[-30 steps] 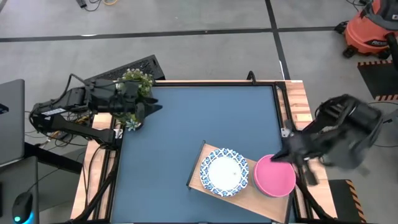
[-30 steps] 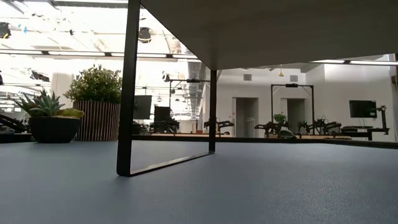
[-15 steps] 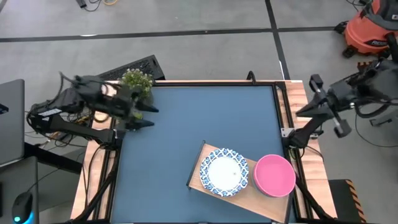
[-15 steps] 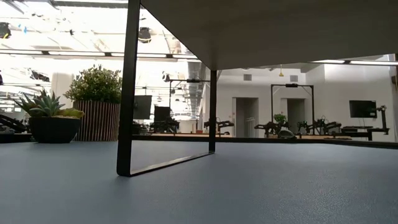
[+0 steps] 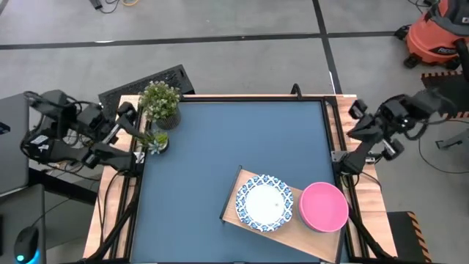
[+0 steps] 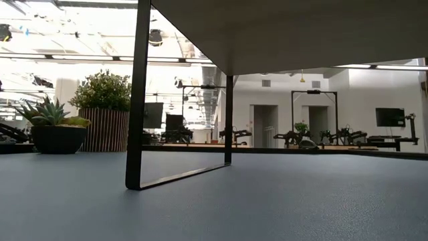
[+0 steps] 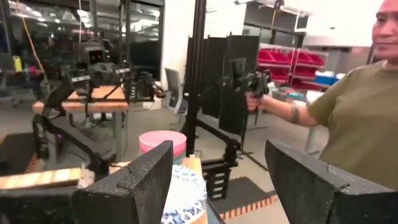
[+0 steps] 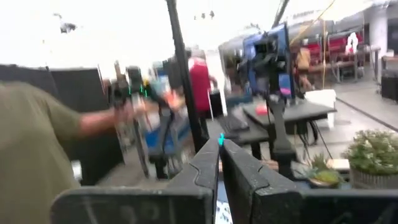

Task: Place and stack bowls onto a shelf
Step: Return to Home Position

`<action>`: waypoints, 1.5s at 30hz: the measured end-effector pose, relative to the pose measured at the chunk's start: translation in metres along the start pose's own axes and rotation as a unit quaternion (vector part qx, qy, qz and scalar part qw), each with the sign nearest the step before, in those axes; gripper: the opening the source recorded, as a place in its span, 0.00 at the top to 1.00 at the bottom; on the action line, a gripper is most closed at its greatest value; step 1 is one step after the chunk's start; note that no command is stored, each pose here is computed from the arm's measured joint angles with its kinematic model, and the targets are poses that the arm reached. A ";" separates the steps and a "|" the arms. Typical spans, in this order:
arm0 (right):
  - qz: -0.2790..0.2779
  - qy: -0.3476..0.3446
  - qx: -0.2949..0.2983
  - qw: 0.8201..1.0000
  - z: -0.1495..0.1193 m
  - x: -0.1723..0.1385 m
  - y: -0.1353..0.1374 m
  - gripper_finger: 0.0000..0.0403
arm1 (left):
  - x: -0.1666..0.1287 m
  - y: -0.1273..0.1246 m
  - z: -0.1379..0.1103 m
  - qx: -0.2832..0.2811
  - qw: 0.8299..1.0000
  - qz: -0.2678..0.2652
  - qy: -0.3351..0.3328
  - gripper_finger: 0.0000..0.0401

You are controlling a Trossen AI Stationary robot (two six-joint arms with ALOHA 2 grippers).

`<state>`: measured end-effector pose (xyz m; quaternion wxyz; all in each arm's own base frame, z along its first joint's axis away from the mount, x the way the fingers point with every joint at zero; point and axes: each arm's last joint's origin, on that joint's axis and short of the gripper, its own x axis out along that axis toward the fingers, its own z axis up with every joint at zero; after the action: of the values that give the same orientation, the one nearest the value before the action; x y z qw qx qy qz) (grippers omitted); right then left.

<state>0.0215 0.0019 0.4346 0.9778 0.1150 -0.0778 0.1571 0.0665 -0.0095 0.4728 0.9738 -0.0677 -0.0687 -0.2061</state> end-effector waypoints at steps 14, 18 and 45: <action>0.060 -0.131 0.044 0.989 -0.126 -0.002 -0.009 0.88 | -0.018 0.008 -0.116 -0.064 0.987 -0.123 -0.083 0.39; 0.051 -0.123 0.036 0.990 -0.158 0.001 -0.011 0.88 | -0.025 0.010 -0.149 -0.081 0.983 -0.132 -0.100 0.39; -0.125 0.014 0.055 0.991 -0.266 0.021 -0.036 0.88 | -0.027 0.030 -0.256 -0.130 0.982 -0.109 -0.086 0.39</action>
<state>0.0841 0.0413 0.1758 0.9830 0.1750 -0.0404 0.0390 0.0815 -0.0123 0.2144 0.9186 -0.2035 -0.1318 -0.3120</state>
